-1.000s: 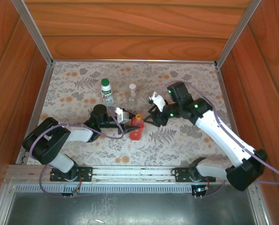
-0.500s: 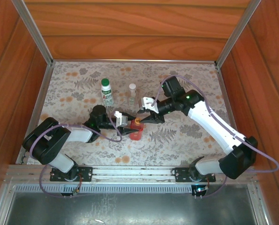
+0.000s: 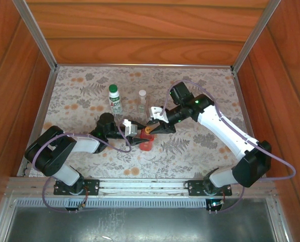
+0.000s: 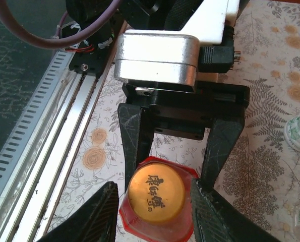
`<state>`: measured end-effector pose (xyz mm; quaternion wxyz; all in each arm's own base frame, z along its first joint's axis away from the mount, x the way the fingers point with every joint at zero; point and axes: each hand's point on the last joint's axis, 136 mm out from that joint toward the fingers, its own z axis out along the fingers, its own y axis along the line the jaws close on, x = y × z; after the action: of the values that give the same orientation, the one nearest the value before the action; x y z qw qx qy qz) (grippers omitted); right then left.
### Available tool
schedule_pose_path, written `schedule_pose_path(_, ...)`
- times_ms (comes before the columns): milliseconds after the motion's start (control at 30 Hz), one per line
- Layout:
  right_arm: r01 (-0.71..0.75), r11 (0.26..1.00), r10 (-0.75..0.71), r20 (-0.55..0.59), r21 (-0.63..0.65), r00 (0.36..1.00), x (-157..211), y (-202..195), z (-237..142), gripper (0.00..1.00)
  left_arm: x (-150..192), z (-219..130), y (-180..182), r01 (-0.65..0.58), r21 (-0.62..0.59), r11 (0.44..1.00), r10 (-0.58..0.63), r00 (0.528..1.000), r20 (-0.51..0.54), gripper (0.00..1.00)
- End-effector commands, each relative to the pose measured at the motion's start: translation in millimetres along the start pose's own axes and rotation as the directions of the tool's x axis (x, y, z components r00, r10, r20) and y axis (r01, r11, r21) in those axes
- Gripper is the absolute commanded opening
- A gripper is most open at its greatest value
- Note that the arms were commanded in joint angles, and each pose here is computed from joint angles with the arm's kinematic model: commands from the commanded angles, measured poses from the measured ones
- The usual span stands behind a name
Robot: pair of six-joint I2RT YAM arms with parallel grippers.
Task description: Screw on the bottle caps
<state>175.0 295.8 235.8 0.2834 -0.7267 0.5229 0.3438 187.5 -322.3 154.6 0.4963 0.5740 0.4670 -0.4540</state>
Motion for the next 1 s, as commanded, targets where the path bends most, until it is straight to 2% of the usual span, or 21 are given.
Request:
schedule_pose_path(0,0.029,0.999,-0.028,0.026,-0.038,0.999,-9.6,5.9,0.8,0.42,49.5,-3.9,-25.8,0.230,0.053,0.972,-0.221,0.966,-0.133,0.54)
schedule_pose_path(233,0.016,0.999,-0.015,0.018,-0.041,1.000,-6.6,3.7,4.3,0.37,48.3,-3.7,-25.6,0.247,0.053,0.968,-0.238,0.962,-0.131,0.53)
schedule_pose_path(700,0.017,1.000,-0.016,0.003,-0.020,1.000,-3.8,-4.4,7.1,0.41,48.6,-3.7,-25.7,0.255,0.052,0.965,-0.247,0.960,-0.132,0.54)
schedule_pose_path(967,0.005,1.000,-0.005,-0.011,-0.018,1.000,-1.6,-6.6,8.0,0.34,48.8,-3.1,-24.4,0.258,0.050,0.965,-0.250,0.959,-0.133,0.54)
